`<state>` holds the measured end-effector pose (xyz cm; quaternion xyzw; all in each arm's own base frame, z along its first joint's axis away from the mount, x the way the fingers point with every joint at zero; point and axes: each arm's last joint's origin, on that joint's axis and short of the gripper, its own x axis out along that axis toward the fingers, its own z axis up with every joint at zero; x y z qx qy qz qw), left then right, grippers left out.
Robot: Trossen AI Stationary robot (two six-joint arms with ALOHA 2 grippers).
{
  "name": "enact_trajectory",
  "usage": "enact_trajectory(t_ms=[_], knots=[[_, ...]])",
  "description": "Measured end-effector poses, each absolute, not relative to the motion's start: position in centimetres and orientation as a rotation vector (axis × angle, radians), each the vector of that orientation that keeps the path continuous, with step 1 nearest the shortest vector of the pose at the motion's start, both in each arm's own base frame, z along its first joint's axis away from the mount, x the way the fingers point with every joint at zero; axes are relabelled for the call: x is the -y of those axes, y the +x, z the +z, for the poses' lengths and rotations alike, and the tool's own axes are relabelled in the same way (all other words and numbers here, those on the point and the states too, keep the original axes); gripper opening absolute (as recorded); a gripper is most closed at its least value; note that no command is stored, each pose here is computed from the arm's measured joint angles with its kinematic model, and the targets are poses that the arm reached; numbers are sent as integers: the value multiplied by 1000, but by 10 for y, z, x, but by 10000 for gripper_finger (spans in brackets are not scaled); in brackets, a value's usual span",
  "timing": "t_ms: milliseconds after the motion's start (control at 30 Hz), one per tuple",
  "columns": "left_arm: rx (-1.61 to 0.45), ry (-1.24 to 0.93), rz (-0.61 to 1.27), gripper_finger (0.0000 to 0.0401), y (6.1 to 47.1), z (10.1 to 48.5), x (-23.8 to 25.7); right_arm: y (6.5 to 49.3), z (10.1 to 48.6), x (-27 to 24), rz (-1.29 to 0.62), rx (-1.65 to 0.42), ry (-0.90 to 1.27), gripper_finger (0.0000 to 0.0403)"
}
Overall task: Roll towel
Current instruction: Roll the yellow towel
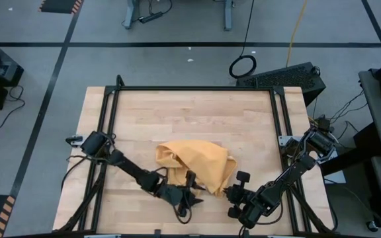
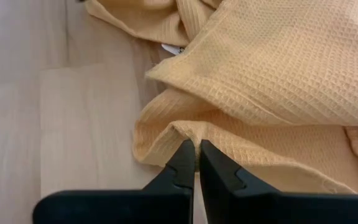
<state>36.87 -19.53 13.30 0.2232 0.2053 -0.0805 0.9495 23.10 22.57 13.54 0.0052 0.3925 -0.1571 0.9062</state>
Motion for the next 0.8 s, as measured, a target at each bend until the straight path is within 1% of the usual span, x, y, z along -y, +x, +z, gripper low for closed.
enact_trajectory(t_ms=[133, 233, 400, 467, 600, 700, 800], knots=[[-416, 519, -125, 230, 373, 135, 188, 232, 136, -226, -319, -803, 19, 4], [-419, 508, -165, 230, 383, 140, 180, 232, 136, -227, -318, -802, 21, 4], [-498, 517, -269, 230, 394, 148, 179, 232, 136, -227, -318, -801, 25, 4], [-519, 548, -277, 230, 398, 147, 180, 232, 136, -227, -316, -801, 21, 4], [-551, 594, -254, 230, 403, 136, 181, 232, 136, -226, -317, -804, 16, 4], [-574, 670, -171, 230, 404, 129, 179, 232, 136, -227, -317, -804, 17, 4], [-572, 686, -170, 230, 404, 127, 179, 232, 136, -226, -318, -804, 17, 4]])
